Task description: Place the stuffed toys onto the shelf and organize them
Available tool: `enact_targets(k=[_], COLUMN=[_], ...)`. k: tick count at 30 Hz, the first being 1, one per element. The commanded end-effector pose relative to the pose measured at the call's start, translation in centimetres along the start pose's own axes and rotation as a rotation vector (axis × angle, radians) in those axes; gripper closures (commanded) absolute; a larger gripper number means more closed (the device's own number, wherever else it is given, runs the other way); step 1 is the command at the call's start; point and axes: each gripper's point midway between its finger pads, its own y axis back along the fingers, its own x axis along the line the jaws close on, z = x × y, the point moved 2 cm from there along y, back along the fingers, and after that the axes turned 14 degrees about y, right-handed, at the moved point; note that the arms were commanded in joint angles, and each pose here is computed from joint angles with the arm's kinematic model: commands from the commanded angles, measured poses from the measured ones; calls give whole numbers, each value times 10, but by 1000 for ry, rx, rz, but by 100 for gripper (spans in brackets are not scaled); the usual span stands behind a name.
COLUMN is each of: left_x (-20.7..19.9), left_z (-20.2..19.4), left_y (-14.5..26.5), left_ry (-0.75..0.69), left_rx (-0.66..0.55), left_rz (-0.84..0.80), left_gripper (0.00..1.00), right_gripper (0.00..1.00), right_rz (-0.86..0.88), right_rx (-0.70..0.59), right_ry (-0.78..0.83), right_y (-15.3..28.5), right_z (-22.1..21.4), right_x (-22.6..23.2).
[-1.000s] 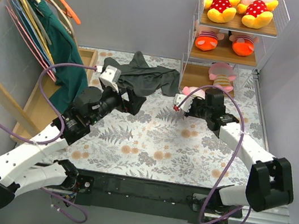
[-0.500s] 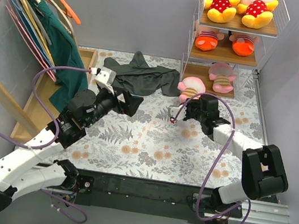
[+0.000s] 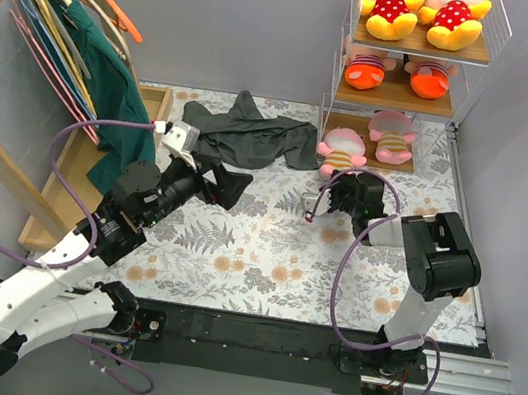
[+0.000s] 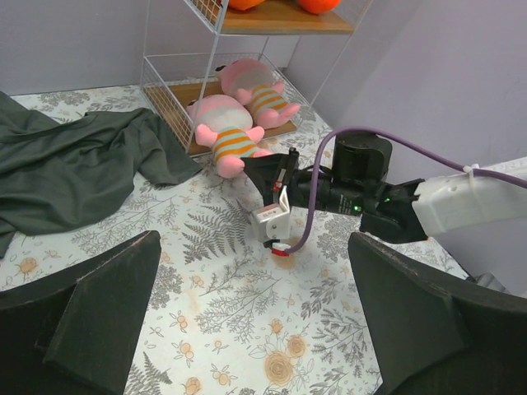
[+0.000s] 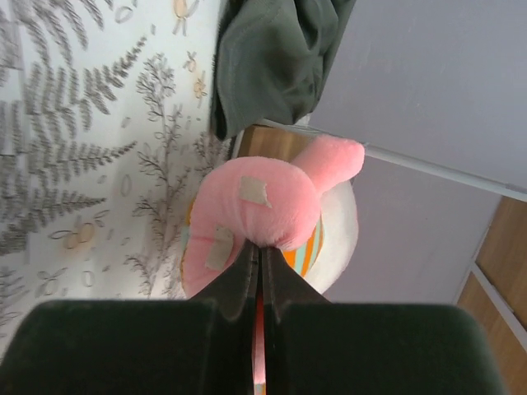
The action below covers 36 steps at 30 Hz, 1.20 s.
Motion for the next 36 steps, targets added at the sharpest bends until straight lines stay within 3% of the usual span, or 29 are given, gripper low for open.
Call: enact_targets(k=[1, 23, 28, 29, 32, 36], left_x=[-4, 8, 13, 13, 13, 15], left_z=[-5, -20, -26, -26, -28, -27], left_y=[1, -9, -14, -15, -17, -17], left_ry=[6, 2, -3, -2, 0, 1], left_rx=[17, 56, 73, 75, 83, 75], left_rz=[-34, 9, 30, 31, 30, 41], left_gripper=[2, 2, 2, 2, 2, 2], right_gripper=[99, 98, 87, 75, 59, 50], right_rz=[-195, -223, -227, -229, -247, -293], right_rx=[56, 51, 40, 42, 60, 80], right_ry=[136, 198, 179, 176, 155, 132], right_y=[-4, -66, -78, -78, -78, -67], right_z=[-27, -76, -83, -85, -92, -96], right_x=[-54, -48, -41, -42, -44, -57])
